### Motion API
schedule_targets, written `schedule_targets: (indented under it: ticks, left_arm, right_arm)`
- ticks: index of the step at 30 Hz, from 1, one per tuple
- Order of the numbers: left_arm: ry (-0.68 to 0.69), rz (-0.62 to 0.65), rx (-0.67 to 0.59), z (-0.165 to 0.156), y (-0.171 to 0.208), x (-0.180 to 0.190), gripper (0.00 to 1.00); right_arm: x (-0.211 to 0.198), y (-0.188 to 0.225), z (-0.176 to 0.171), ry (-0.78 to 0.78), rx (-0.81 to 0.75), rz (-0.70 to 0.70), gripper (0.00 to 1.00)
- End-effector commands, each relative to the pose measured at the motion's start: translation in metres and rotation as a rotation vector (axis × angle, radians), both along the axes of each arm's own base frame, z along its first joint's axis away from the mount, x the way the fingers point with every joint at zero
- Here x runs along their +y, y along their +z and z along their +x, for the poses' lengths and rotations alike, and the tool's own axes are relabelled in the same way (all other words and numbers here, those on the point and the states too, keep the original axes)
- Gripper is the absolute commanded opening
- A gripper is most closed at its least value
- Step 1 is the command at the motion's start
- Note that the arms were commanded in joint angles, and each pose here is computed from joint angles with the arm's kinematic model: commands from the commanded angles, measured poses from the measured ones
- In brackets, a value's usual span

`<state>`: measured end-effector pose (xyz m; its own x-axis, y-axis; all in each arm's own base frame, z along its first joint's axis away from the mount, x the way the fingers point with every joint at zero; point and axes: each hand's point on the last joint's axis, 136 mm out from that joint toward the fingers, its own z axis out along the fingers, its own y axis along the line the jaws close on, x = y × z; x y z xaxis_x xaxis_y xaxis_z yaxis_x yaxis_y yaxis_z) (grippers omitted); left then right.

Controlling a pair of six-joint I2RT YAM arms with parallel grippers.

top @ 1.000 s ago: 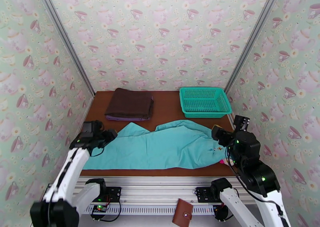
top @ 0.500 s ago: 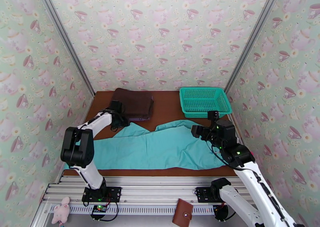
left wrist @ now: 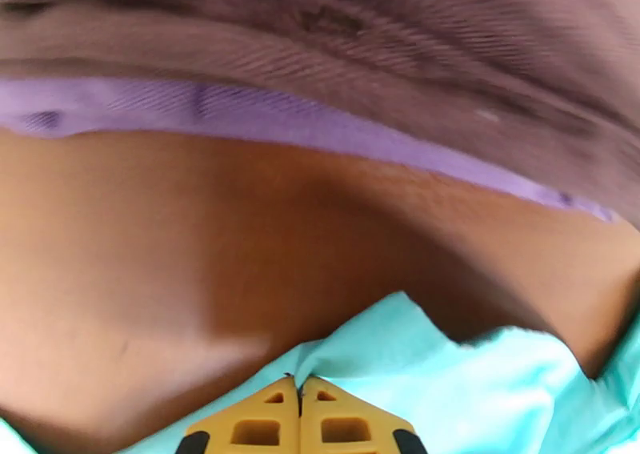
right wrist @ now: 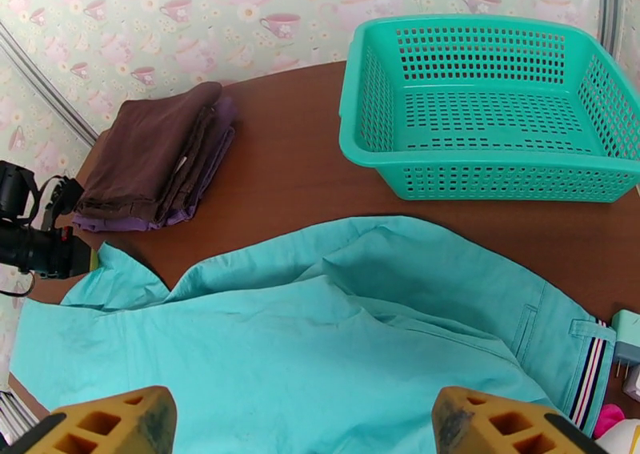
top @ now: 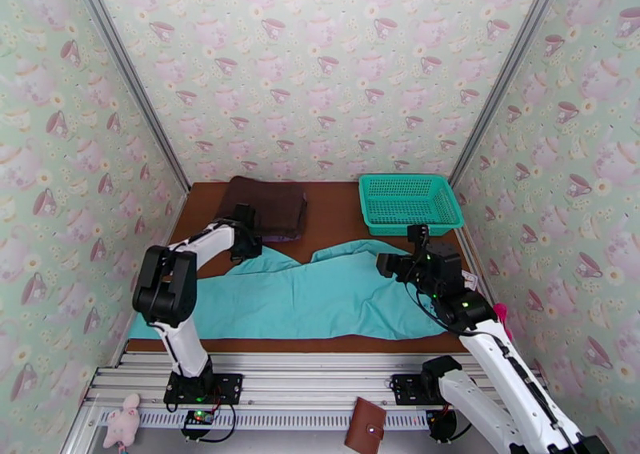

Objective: Fold and stack the trousers

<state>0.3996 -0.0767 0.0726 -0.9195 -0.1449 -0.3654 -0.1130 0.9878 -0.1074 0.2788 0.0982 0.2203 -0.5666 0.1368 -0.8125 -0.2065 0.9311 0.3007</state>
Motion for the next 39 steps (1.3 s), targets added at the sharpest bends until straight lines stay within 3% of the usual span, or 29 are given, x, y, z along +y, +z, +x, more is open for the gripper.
schedule_targets:
  ticks: [1, 9, 12, 14, 18, 21, 22, 25, 28, 31, 33, 36, 39]
  left_arm:
    - [0.033, 0.006, -0.188, 0.0, 0.075, 0.006, 0.0]
    - [0.1, 0.273, -0.589, -0.025, 0.224, 0.02, 0.0]
    - [0.077, 0.331, -0.709, -0.037, 0.259, 0.01, 0.0]
    - [0.036, 0.306, -0.739, -0.05, 0.266, -0.008, 0.0]
    - [-0.126, 0.216, -0.683, -0.075, 0.229, -0.072, 0.0]
    - [-0.252, 0.107, -0.541, -0.093, 0.166, -0.133, 0.07]
    - [-0.3, 0.064, -0.485, -0.1, 0.143, -0.156, 0.12]
    - [-0.486, -0.048, -0.342, -0.123, 0.096, -0.214, 0.47]
    - [-0.608, -0.1, -0.386, -0.139, 0.095, -0.24, 0.6]
    - [-0.525, -0.13, -0.471, -0.13, 0.115, -0.21, 0.65]
    - [-0.367, -0.055, -0.494, -0.118, 0.113, -0.157, 0.69]
    - [-0.057, 0.018, -0.416, -0.096, 0.096, -0.062, 0.7]
    - [0.112, 0.01, -0.284, -0.083, 0.063, -0.004, 0.7]
  right_arm:
    - [0.0, 0.005, 0.002, -0.005, -0.046, -0.002, 0.88]
    - [-0.002, 0.005, 0.0, -0.014, -0.055, 0.0, 0.88]
    - [-0.004, 0.006, -0.001, -0.02, -0.058, -0.003, 0.88]
    - [-0.004, 0.007, -0.001, -0.022, -0.063, -0.004, 0.88]
    - [-0.006, 0.008, -0.002, -0.028, -0.066, -0.005, 0.88]
    - [-0.006, 0.008, -0.002, -0.031, -0.067, -0.004, 0.88]
    - [-0.007, 0.008, -0.002, -0.033, -0.066, -0.005, 0.88]
    - [-0.006, 0.006, -0.002, -0.03, -0.063, 0.0, 0.88]
    - [-0.005, 0.005, -0.002, -0.028, -0.058, -0.001, 0.88]
    - [-0.005, 0.004, -0.002, -0.028, -0.054, -0.002, 0.88]
    - [-0.006, 0.004, -0.003, -0.028, -0.053, -0.005, 0.88]
    - [-0.006, 0.006, -0.003, -0.028, -0.056, -0.006, 0.89]
    - [-0.006, 0.005, -0.003, -0.029, -0.054, -0.006, 0.89]
